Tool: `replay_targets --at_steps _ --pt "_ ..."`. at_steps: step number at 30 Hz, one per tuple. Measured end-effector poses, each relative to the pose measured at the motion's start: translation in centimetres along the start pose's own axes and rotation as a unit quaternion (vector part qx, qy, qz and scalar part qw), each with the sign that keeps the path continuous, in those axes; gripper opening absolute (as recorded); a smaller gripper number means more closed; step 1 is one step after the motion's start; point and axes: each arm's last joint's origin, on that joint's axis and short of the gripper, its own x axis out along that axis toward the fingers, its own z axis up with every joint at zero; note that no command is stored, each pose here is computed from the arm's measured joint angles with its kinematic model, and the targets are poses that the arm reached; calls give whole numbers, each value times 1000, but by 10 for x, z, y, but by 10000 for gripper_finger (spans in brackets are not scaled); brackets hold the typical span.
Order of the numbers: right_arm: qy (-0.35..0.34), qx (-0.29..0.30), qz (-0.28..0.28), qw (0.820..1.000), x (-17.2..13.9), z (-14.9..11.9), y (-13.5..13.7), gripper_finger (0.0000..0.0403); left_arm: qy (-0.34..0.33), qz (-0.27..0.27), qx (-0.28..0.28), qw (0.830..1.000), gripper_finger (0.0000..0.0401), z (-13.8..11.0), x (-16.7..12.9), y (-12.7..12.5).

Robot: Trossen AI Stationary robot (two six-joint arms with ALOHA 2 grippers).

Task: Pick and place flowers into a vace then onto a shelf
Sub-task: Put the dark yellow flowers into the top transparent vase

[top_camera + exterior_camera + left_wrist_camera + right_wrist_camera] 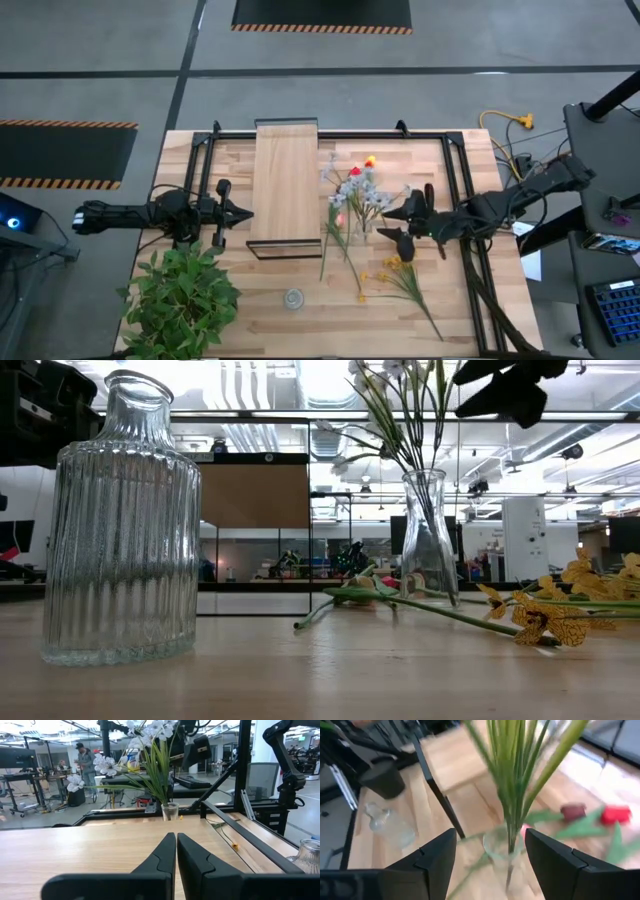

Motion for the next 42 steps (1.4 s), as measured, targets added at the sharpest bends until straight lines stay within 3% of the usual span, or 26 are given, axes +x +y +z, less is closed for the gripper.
replay_targets --at_steps 9,23,33,42 --pt "118 39 -77 989 -6 3 21 226 0 0 0 1000 0 0 0 0" --pt "264 41 -164 950 2 -19 59 226 0 0 0 1000 0 0 0 0" --pt "333 66 -187 922 8 -54 78 226 0 0 0 1000 0 0 0 0" --pt "355 66 -223 906 16 -91 94 226 0 0 0 1000 0 0 0 0"
